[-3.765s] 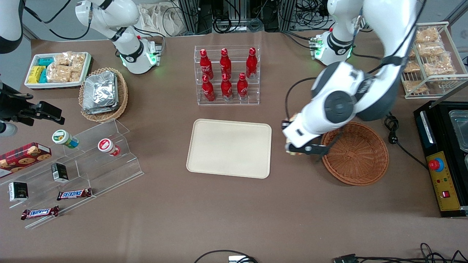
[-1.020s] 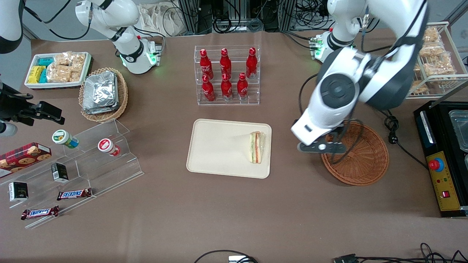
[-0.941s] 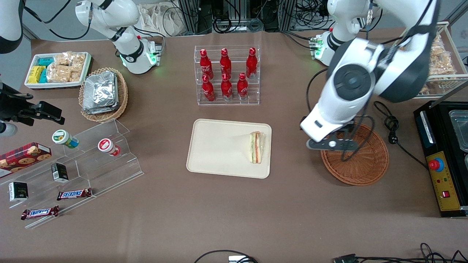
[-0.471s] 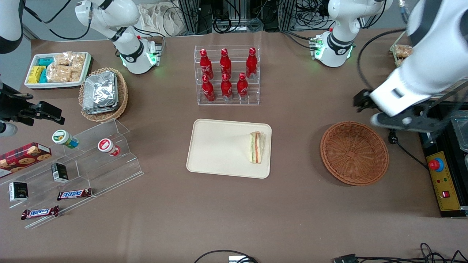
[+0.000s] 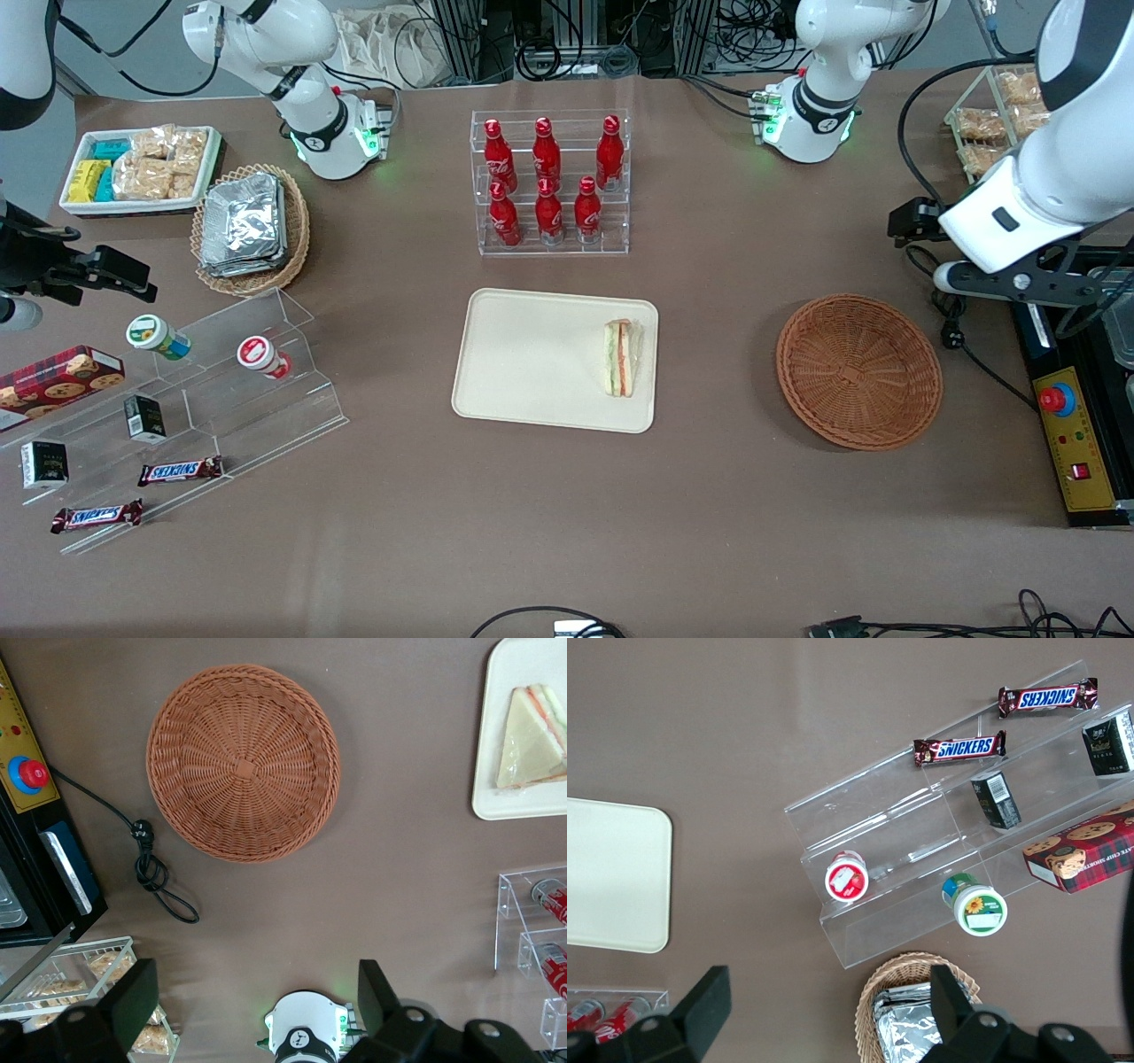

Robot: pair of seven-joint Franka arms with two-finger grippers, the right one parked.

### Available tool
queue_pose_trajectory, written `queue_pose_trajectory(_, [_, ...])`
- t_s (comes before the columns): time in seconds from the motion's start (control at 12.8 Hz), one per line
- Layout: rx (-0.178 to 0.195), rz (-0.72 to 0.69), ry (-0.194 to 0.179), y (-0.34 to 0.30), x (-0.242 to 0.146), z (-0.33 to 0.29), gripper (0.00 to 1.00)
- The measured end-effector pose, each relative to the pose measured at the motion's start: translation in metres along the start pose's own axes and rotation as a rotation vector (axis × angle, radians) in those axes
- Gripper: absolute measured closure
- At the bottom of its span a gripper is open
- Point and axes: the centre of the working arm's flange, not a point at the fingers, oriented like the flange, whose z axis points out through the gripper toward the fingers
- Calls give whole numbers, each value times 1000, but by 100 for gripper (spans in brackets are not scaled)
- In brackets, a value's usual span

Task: Place sandwich from basket to tray

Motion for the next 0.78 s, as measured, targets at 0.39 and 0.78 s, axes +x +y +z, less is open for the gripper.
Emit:
queue_pose_trajectory(0.39, [5, 7, -53, 7, -9, 10, 0])
queue_pose_trajectory(0.78, [-40, -49, -30, -7, -31, 15, 0])
